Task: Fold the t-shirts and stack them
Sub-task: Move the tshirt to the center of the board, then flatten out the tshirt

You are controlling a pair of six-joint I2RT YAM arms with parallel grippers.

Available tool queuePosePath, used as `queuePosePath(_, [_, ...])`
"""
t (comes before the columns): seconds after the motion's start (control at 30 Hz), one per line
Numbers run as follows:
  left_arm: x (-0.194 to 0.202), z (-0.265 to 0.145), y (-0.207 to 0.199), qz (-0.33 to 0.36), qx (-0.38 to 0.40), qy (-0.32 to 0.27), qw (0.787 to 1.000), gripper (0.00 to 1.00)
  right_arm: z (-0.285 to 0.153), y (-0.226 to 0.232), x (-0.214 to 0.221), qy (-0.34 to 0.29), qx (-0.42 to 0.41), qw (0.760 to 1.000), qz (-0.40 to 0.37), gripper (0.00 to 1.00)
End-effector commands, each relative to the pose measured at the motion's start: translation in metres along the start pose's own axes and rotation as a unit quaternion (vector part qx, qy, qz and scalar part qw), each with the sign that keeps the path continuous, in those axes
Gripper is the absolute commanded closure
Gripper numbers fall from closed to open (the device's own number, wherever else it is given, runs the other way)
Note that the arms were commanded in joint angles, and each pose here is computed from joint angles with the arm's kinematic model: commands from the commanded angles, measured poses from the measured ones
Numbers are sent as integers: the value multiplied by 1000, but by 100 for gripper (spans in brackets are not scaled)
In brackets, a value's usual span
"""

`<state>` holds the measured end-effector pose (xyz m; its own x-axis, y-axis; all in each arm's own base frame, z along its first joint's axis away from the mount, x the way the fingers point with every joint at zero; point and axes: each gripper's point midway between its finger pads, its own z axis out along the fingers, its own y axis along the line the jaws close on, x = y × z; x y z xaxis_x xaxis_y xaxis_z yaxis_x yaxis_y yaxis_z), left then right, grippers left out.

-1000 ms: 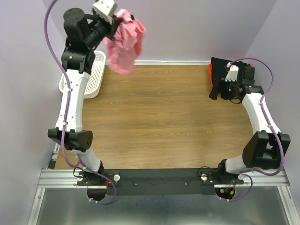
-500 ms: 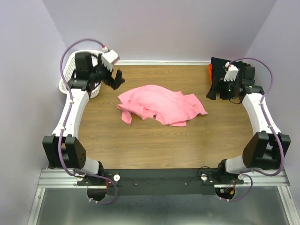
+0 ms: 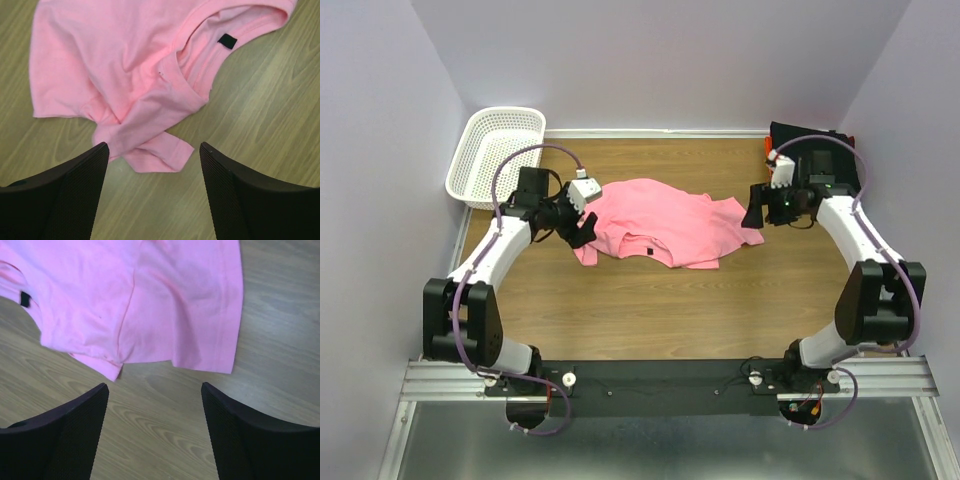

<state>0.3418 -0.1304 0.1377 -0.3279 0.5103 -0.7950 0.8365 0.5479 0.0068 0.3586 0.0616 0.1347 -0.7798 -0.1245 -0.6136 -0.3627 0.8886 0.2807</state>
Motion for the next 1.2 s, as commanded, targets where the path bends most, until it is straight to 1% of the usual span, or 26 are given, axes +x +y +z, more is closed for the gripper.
queuePosePath(0.0, [19, 17, -6, 29, 3, 28, 999, 22, 23, -11, 37, 73, 25, 997, -4, 21])
queuePosePath(0.07, [16, 27, -16, 35, 12, 29, 999, 23, 30, -23, 44, 86, 48, 995, 1, 26])
queuePosePath(0.17, [18, 44, -26, 40, 18, 43, 998, 23, 41, -33, 49, 101, 60, 993, 5, 28])
queuePosePath(0.23, [25, 54, -22, 38, 6, 60, 997, 22, 48, -40, 51, 107, 69, 992, 8, 28])
queuePosePath(0.33, [26, 63, -13, 36, -13, 69, 997, 21, 55, -47, 49, 109, 78, 991, 8, 28])
queuePosePath(0.4, [29, 70, -10, 31, -12, 75, 997, 21, 63, -51, 50, 116, 76, 990, 11, 28])
queuePosePath(0.5, [12, 78, -17, 50, -1, 67, 996, 21, 73, -56, 54, 125, 76, 989, 16, 28])
queuePosePath(0.63, [-17, 90, -50, 100, 31, 45, 993, 20, 88, -52, 60, 136, 71, 988, 17, 28])
queuePosePath(0.7, [-27, 95, -60, 115, 40, 34, 992, 20, 93, -54, 61, 139, 73, 987, 21, 28])
queuePosePath(0.77, [-39, 104, -69, 132, 47, 26, 990, 20, 95, -55, 59, 137, 74, 987, 23, 31])
queuePosePath(0.8, [-52, 110, -82, 149, 57, 15, 987, 20, 96, -56, 59, 137, 74, 987, 25, 34])
queuePosePath(0.83, [-49, 119, -87, 150, 66, 23, 986, 20, 97, -55, 59, 138, 70, 987, 30, 36])
queuePosePath(0.87, [-54, 127, -102, 161, 80, 22, 984, 20, 98, -54, 60, 138, 69, 987, 32, 40])
queuePosePath(0.93, [-56, 143, -112, 169, 93, 28, 981, 20, 99, -54, 60, 139, 67, 987, 37, 45])
queuePosePath(0.97, [-56, 150, -127, 177, 107, 30, 978, 20, 99, -52, 60, 138, 65, 987, 40, 51])
queuePosePath(1.0, [-57, 155, -132, 181, 112, 30, 977, 21, 99, -52, 60, 138, 65, 988, 40, 54])
queuePosePath(1.13, [-57, 178, -150, 193, 122, 35, 973, 21, 95, -46, 55, 127, 58, 989, 44, 75])
queuePosePath(1.17, [-48, 185, -152, 193, 126, 46, 972, 24, 91, -44, 51, 120, 57, 990, 44, 90])
